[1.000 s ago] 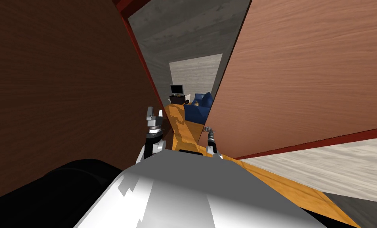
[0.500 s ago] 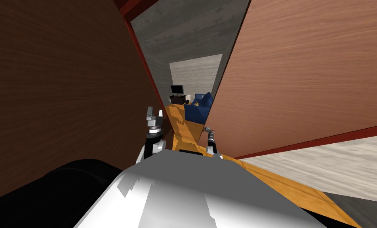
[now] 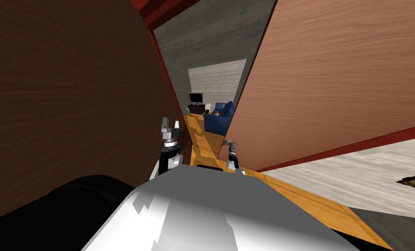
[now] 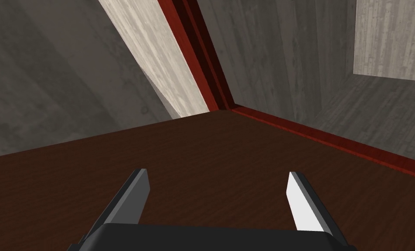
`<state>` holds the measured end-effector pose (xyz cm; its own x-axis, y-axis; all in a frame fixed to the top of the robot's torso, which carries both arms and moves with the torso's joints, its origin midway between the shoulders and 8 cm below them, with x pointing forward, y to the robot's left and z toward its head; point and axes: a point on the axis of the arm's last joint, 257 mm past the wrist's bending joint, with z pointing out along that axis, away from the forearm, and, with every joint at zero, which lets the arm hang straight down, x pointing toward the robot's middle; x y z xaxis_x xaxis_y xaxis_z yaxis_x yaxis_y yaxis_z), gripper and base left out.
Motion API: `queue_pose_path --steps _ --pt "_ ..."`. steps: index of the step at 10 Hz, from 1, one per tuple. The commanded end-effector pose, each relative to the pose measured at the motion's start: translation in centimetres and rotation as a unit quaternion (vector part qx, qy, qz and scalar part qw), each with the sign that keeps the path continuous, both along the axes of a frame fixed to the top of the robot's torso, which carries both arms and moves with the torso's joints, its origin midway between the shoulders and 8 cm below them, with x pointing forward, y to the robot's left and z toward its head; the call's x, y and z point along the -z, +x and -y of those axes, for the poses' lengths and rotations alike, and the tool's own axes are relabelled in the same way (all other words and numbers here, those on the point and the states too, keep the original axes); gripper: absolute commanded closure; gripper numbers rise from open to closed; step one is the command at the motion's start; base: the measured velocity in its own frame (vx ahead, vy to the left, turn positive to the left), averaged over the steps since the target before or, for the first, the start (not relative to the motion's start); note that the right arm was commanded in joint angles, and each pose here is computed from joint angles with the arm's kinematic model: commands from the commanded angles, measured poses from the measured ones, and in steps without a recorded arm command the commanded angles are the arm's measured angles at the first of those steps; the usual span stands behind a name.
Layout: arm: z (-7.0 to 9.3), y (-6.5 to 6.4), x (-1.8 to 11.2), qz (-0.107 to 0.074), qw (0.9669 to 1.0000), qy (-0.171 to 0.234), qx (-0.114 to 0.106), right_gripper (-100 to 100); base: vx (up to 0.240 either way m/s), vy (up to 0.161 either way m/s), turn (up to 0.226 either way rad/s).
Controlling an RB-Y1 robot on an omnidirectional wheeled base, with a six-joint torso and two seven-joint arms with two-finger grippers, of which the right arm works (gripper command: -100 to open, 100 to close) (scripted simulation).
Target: Pull the door open
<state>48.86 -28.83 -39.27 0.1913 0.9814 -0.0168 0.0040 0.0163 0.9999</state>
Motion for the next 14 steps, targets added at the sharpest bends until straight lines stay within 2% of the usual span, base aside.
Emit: queue_pose_path --steps 1,5,8,12,14 --pt "1.0 -0.5 0.8 -0.011 0.9999 -0.001 0.003 100 -0.213 0.012 0.024" --pt "2.3 -1.0 1.8 -0.028 0.9996 -0.002 0.001 100 -0.214 -0.017 0.014" --pt "4.0 -1.6 2.8 -0.044 0.9990 -0.002 -0.002 100 -0.164 -0.028 0.013" --pt "4.9 -1.8 2.9 -0.047 0.9989 -0.002 -0.006 100 -0.018 -0.031 0.024" --pt "5.3 -1.7 2.4 -0.040 0.9991 -0.001 -0.016 100 -0.001 -0.011 0.079"
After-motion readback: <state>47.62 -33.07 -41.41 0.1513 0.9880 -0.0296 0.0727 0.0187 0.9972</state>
